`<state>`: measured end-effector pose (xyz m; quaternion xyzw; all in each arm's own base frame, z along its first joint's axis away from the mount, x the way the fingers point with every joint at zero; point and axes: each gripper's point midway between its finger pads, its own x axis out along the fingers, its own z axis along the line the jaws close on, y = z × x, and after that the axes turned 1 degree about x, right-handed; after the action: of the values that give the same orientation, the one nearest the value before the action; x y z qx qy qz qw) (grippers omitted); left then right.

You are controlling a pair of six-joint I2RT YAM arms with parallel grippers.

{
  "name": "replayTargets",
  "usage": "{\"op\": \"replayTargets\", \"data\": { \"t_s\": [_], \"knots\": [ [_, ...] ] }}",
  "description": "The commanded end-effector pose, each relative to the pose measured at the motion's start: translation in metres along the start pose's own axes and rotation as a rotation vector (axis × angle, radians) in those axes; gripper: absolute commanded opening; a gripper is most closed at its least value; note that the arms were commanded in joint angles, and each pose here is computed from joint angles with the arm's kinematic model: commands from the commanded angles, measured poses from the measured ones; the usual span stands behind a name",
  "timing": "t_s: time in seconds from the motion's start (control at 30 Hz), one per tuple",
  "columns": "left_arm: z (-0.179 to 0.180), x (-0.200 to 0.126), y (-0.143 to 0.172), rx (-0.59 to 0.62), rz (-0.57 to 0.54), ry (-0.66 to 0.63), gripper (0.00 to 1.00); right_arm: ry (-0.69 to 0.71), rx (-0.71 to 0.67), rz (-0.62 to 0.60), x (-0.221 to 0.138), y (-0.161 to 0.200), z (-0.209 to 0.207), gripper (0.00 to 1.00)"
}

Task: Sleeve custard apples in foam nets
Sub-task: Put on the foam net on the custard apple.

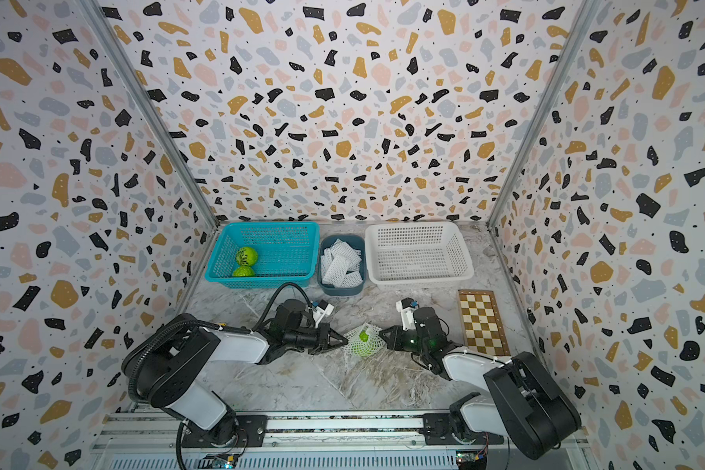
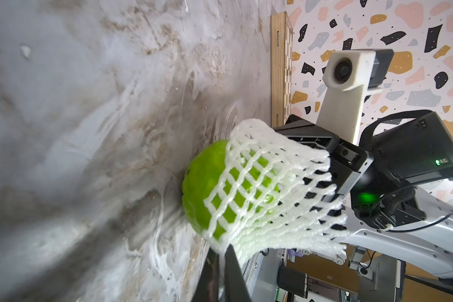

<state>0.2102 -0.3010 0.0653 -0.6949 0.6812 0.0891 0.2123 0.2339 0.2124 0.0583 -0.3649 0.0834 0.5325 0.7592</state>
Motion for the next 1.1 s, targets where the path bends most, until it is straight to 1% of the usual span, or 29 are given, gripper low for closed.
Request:
{"op": "replayTargets", "data": {
  "t_s": [0.0,0.23,0.4,0.77,1.0,1.07],
  "knots": [
    [-0.008,0.001,0.005,0.032,0.016,0.041,0.00,-0.028,-0.005,0.021,-0.002,0.008,0.004,0.00],
    [0.001,0.006,0.009,0.015,0.034,0.028,0.00,-0.024,-0.005,0.042,0.000,0.015,-0.001,0.00],
    [0.012,0.010,0.018,0.001,0.062,0.006,0.00,0.022,-0.019,0.067,0.004,0.024,-0.012,0.00],
    [0.018,0.018,0.023,0.017,0.080,-0.017,0.02,0.059,-0.059,0.090,0.014,0.034,-0.016,0.00],
    [0.027,0.020,0.024,0.019,0.091,-0.072,0.03,0.095,-0.082,0.087,0.017,0.035,-0.021,0.00],
    [0.027,0.020,0.023,0.051,0.088,-0.084,0.03,0.107,-0.093,0.084,0.018,0.034,-0.022,0.00]
  ]
}}
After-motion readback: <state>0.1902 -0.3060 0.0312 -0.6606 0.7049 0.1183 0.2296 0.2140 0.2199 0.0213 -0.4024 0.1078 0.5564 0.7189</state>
